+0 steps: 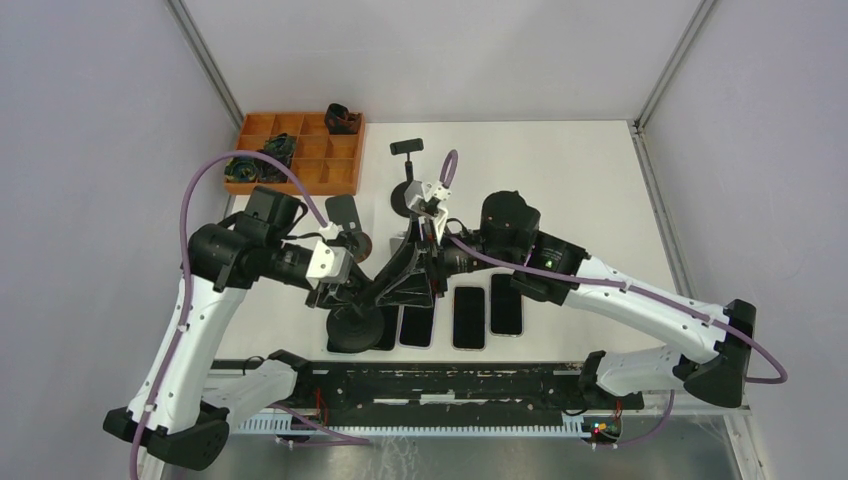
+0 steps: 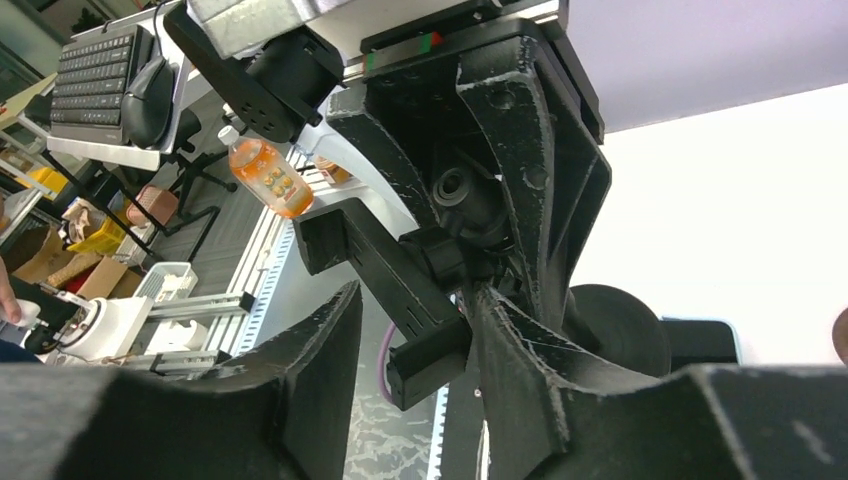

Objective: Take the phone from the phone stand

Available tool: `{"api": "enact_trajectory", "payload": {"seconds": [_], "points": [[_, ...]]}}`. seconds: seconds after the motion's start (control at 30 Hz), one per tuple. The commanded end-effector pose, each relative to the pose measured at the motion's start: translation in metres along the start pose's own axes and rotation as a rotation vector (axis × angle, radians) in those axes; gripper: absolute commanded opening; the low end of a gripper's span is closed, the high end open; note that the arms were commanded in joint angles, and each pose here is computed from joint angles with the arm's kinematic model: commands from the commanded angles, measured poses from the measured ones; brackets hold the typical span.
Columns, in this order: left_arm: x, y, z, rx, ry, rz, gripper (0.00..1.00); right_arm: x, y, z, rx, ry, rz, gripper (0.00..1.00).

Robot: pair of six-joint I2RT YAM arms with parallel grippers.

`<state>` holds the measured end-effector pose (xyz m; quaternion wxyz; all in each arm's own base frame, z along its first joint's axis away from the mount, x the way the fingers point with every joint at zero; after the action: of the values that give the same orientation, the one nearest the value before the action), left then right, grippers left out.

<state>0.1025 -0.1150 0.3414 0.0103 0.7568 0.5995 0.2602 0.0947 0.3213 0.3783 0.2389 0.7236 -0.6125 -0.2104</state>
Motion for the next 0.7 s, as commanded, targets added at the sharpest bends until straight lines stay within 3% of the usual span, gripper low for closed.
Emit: {"api": "enact_trajectory", "payload": {"seconds": [0.0, 0.13, 0.23, 0.27, 0.33, 0.4, 0.47, 0.67], "points": [[0.004, 0.006, -0.019, -0.132, -0.055, -0.024, 0.02, 0.001, 0.008, -0.014, 0.059, -0.012, 0.031, 0.47], [0.004, 0.006, -0.019, -0.131, -0.055, -0.023, 0.02, 0.000, 0.009, -0.018, 0.060, -0.014, 0.032, 0.36], [0.004, 0.005, -0.016, -0.128, -0.042, -0.022, 0.02, -0.001, 0.012, -0.023, 0.059, -0.026, 0.027, 0.14], [0.004, 0.005, -0.015, -0.125, -0.034, -0.023, 0.07, -0.001, 0.013, -0.024, 0.059, -0.029, 0.026, 0.08], [0.004, 0.007, -0.012, -0.106, -0.012, -0.037, 0.36, -0.002, 0.015, -0.026, 0.053, -0.035, 0.020, 0.00], [0.005, 0.011, -0.010, -0.084, 0.010, -0.070, 0.76, -0.001, 0.015, -0.028, 0.049, -0.048, 0.033, 0.00], [0.006, 0.014, -0.010, -0.083, 0.024, -0.107, 0.96, 0.004, 0.015, -0.033, 0.052, -0.069, 0.064, 0.00], [0.012, 0.023, -0.014, -0.052, 0.058, -0.212, 1.00, 0.042, 0.007, -0.063, 0.047, -0.199, 0.169, 0.00]]}}
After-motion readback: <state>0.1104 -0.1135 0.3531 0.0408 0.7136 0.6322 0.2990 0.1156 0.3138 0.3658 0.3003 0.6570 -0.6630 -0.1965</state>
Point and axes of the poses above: each gripper's point midway between its finger pads, its own x axis back along the fingers, its own y axis along the line the jaws close on, z = x × y, the point moved 8 cm from there along x, back along the fingers, and after that the axes turned 14 degrees about -x, right-handed, at the moved point
